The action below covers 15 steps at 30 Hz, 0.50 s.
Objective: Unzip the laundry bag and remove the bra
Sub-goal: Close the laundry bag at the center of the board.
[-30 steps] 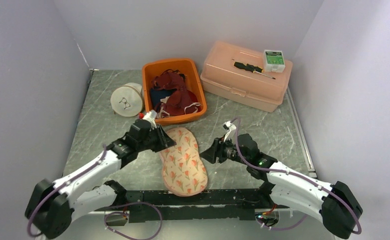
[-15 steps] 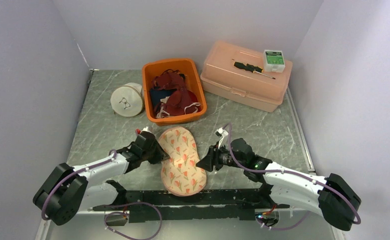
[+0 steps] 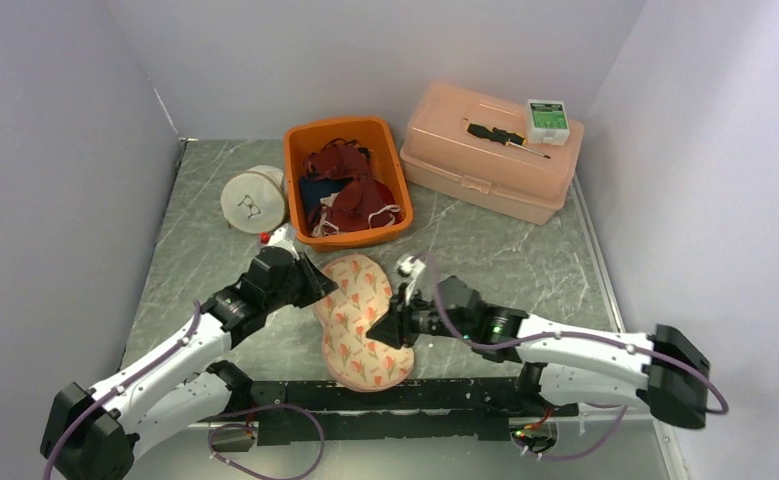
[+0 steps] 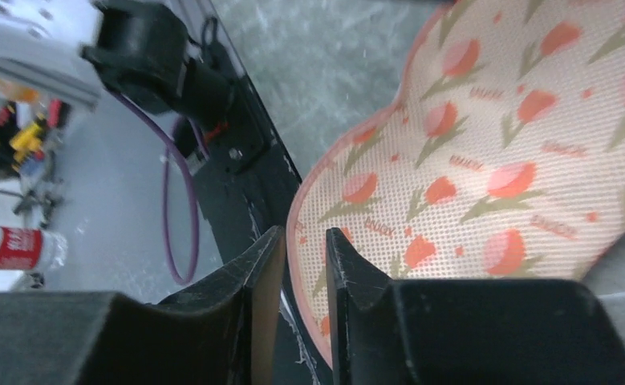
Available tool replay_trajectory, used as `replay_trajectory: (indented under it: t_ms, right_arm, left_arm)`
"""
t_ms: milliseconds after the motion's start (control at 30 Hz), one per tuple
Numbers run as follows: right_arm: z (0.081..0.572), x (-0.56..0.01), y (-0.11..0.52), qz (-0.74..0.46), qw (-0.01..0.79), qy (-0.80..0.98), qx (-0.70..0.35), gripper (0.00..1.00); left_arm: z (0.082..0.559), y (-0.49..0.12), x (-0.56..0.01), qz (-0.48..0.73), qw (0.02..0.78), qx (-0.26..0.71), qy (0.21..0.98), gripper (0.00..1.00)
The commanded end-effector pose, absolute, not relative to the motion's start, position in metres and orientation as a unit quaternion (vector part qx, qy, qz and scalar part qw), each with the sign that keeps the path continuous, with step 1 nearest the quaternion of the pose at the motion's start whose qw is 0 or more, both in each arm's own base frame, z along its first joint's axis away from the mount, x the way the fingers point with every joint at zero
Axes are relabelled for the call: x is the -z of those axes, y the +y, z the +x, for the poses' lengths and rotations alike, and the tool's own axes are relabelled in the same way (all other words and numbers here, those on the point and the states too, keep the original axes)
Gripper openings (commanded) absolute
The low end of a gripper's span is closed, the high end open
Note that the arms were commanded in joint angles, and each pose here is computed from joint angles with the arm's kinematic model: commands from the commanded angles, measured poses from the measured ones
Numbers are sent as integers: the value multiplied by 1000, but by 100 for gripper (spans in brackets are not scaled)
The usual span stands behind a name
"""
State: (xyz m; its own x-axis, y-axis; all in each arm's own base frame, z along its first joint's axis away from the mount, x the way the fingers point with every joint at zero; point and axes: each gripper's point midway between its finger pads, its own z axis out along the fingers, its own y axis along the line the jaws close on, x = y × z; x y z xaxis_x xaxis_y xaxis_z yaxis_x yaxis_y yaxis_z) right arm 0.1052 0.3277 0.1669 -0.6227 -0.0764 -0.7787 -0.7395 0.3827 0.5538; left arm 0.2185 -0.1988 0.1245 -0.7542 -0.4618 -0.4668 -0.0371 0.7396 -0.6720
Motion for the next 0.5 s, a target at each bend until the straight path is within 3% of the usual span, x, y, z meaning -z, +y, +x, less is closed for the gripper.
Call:
replay_trajectory:
  t_ms: [0,200,467]
  right_arm:
    - [97,-135,353,-320,339,772,-432,27]
    - [79,-92,375,-394,311,786,-360,23]
    - [74,-39,356,-400,269,830,-280,21]
  left_arm:
    - [221,-180,-105,-149,330,277,890,20]
    - [220,-178,-64,-165,297,248,907,17]
    - [208,-176,-34,-171,259,233,922,16]
